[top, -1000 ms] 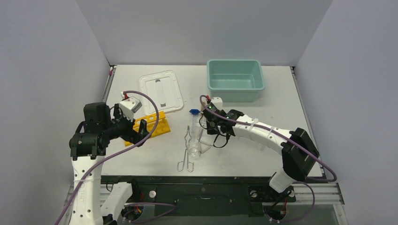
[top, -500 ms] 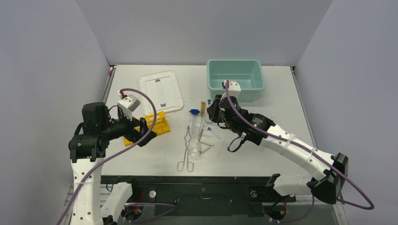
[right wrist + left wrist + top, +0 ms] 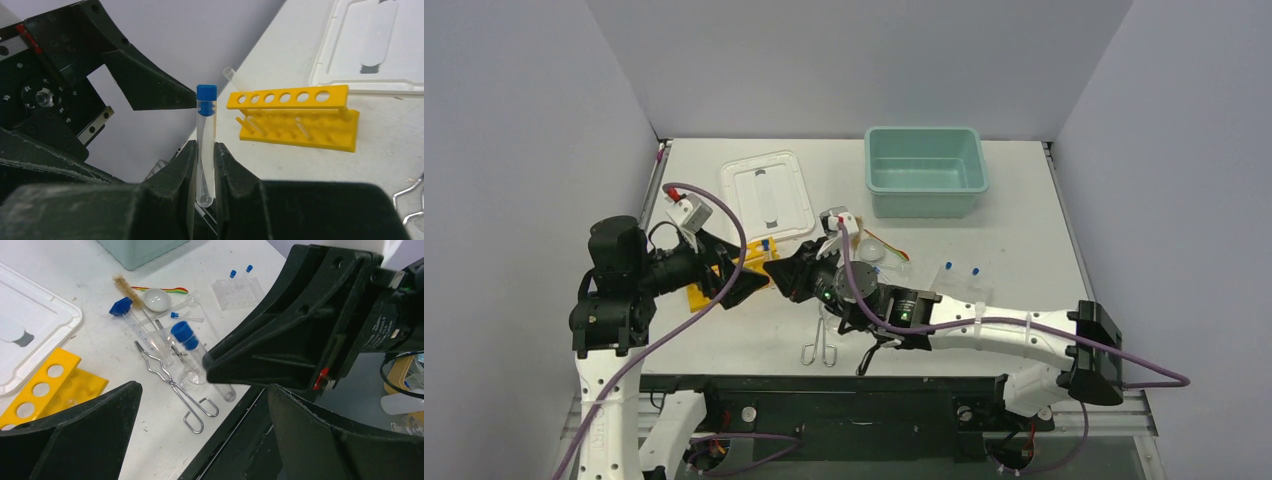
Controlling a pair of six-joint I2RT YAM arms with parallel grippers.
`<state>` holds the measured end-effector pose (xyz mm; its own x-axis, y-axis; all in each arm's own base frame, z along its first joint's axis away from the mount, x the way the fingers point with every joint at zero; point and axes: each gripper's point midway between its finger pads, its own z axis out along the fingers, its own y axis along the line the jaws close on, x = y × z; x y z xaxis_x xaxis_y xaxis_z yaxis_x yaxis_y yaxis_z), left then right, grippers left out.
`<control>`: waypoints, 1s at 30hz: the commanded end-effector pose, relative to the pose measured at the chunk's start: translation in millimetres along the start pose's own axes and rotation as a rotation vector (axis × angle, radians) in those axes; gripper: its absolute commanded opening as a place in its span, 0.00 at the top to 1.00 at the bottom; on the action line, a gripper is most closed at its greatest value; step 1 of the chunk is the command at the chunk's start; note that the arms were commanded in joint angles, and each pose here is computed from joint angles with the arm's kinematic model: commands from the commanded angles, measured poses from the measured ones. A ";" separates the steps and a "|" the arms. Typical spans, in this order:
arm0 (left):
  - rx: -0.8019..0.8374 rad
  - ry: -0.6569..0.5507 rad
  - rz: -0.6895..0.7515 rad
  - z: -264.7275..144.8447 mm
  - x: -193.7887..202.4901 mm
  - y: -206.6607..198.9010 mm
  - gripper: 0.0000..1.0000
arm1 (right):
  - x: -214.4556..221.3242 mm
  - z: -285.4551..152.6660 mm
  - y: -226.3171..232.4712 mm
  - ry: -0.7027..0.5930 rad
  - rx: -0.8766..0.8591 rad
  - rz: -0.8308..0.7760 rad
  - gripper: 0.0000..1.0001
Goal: Organize the chemistry lab equipment
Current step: Pick up the test tube at the center of the board.
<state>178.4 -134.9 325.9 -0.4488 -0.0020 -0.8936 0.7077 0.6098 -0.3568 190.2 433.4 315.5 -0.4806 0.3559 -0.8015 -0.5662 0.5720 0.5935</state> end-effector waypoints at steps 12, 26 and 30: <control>0.102 0.013 0.024 -5.2 14.7 -22.3 0.16 | -44.2 0.6 59.4 -0.202 -0.145 0.133 1.00; 0.108 0.051 0.028 -6.2 32.0 -22.5 0.11 | -69.2 -1.4 50.3 -0.247 -0.122 0.130 1.00; 0.122 0.050 0.058 -10.2 32.5 -28.8 0.04 | -71.1 4.0 42.9 -0.239 -0.104 0.124 1.00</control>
<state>155.9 -141.8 317.9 -0.4123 0.0422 -0.9101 0.7748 0.5417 -0.3259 180.5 455.6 318.6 -0.4626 0.3949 -0.7938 -0.5891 0.5322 0.6081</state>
